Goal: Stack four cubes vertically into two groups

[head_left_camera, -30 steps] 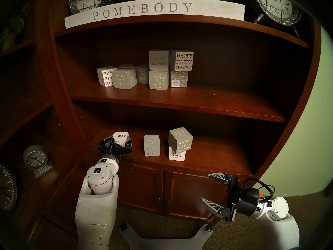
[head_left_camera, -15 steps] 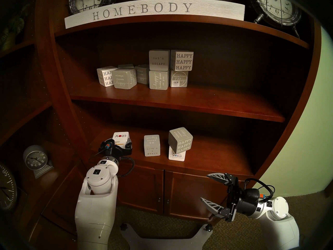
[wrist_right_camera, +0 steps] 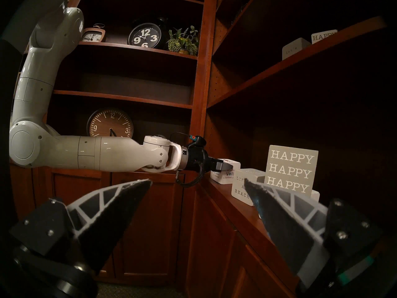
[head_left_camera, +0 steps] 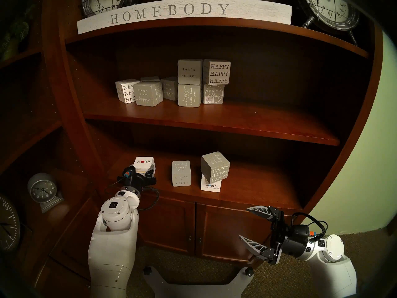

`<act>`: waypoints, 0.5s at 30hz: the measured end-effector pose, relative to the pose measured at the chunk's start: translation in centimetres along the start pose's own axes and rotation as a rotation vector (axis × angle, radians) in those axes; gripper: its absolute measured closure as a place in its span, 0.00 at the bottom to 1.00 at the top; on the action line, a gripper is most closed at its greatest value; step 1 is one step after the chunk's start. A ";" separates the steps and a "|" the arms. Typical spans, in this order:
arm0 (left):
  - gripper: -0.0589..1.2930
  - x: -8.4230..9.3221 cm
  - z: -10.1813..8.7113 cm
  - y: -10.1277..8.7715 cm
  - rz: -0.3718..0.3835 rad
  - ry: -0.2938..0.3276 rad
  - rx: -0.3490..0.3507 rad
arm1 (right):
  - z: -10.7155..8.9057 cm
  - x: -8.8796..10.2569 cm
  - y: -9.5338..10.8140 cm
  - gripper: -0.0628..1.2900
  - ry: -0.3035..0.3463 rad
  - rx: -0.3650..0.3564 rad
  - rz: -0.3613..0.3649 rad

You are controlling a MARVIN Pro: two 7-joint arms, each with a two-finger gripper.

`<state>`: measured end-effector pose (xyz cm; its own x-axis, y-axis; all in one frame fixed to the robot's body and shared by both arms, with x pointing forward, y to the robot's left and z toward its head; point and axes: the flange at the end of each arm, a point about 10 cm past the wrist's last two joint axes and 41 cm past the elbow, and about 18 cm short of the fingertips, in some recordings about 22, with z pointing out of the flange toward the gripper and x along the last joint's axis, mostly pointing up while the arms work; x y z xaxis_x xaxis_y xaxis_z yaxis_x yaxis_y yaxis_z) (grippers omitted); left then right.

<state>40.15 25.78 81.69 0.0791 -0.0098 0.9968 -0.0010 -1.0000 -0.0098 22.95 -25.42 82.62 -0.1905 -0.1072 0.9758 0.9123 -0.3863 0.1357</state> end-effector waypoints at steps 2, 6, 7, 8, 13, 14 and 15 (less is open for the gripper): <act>0.29 0.1 -0.1 -0.3 0.009 0.006 -0.008 | 0.0 0.0 0.0 0.05 0.000 0.000 0.000; 0.30 0.9 -0.4 -0.7 0.033 0.029 -0.033 | 0.0 0.0 0.0 0.05 0.000 0.000 0.000; 0.31 1.3 -0.5 -0.9 0.041 0.038 -0.039 | 0.0 0.0 0.0 0.05 0.000 0.000 0.000; 0.31 1.5 -0.5 -1.0 0.045 0.044 -0.044 | 0.0 0.0 0.0 0.05 0.000 0.000 0.000; 0.32 2.7 -1.0 -1.4 0.063 0.074 -0.065 | 0.0 0.0 0.0 0.05 0.000 0.000 -0.001; 0.32 3.0 -1.1 -1.4 0.066 0.083 -0.069 | 0.0 0.0 0.0 0.05 0.000 0.000 -0.001; 0.32 3.4 -1.2 -1.3 0.068 0.090 -0.073 | 0.0 0.0 0.0 0.05 0.000 0.000 -0.001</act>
<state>39.22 27.03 85.16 -0.0137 -0.0743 0.9971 -0.0756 -0.9943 -0.0751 22.95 -25.41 82.61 -0.1912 -0.1071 0.9757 0.9123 -0.3862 0.1364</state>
